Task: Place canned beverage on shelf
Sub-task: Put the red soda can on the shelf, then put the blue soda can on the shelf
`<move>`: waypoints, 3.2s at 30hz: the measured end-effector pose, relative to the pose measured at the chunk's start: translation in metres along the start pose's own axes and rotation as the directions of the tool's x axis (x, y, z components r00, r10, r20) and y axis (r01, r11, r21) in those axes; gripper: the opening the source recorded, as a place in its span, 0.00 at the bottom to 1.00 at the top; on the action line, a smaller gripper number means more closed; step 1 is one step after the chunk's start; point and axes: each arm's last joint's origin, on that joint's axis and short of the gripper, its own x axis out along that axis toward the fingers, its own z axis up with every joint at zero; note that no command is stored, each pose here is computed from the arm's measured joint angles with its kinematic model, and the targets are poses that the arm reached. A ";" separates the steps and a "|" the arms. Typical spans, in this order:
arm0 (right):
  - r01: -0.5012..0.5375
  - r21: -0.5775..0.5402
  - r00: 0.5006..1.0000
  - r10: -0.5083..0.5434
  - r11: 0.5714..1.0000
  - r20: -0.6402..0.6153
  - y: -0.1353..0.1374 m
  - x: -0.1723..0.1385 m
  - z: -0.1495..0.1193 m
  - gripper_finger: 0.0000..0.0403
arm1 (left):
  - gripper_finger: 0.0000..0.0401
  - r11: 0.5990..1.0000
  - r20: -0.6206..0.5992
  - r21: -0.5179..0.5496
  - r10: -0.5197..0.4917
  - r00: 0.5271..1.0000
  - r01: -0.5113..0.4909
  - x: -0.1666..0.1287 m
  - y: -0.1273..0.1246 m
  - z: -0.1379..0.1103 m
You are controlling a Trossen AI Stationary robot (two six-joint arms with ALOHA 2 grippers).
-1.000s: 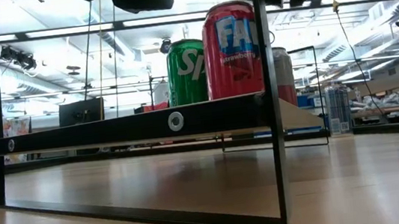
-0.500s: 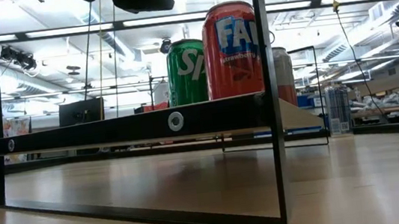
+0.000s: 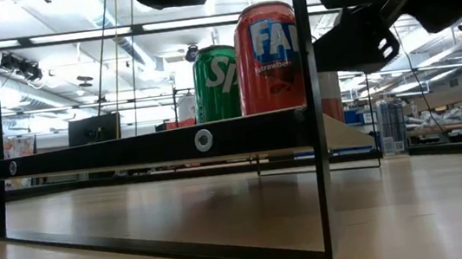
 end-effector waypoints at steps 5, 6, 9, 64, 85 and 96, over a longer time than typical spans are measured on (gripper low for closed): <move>-0.009 0.000 0.999 0.009 1.000 -0.037 -0.009 0.005 0.000 0.98 | 0.99 1.000 0.000 0.000 0.001 1.000 -0.001 0.000 0.000 0.000; 0.001 -0.001 0.999 -0.001 1.000 -0.050 -0.011 0.006 -0.001 0.98 | 0.99 1.000 0.000 0.000 0.001 1.000 -0.001 0.000 0.000 0.000; 0.021 0.003 0.997 -0.021 1.000 -0.078 -0.016 0.008 -0.003 0.96 | 0.99 1.000 0.000 0.000 0.001 1.000 -0.001 0.000 0.000 0.000; 0.368 0.285 0.776 -0.124 0.885 -0.618 -0.118 -0.118 0.055 0.86 | 0.99 0.937 -0.016 -0.127 0.325 0.946 -0.325 -0.036 0.060 0.001; 0.771 0.209 0.436 -0.259 0.602 -0.862 -0.217 -0.160 0.084 0.86 | 0.89 0.922 -0.027 -0.096 0.375 0.926 -0.376 -0.062 0.063 -0.037; 0.871 0.180 0.390 -0.419 0.458 -0.820 -0.273 -0.173 0.111 0.86 | 0.88 0.905 0.022 -0.036 0.424 0.906 -0.423 -0.064 0.065 -0.057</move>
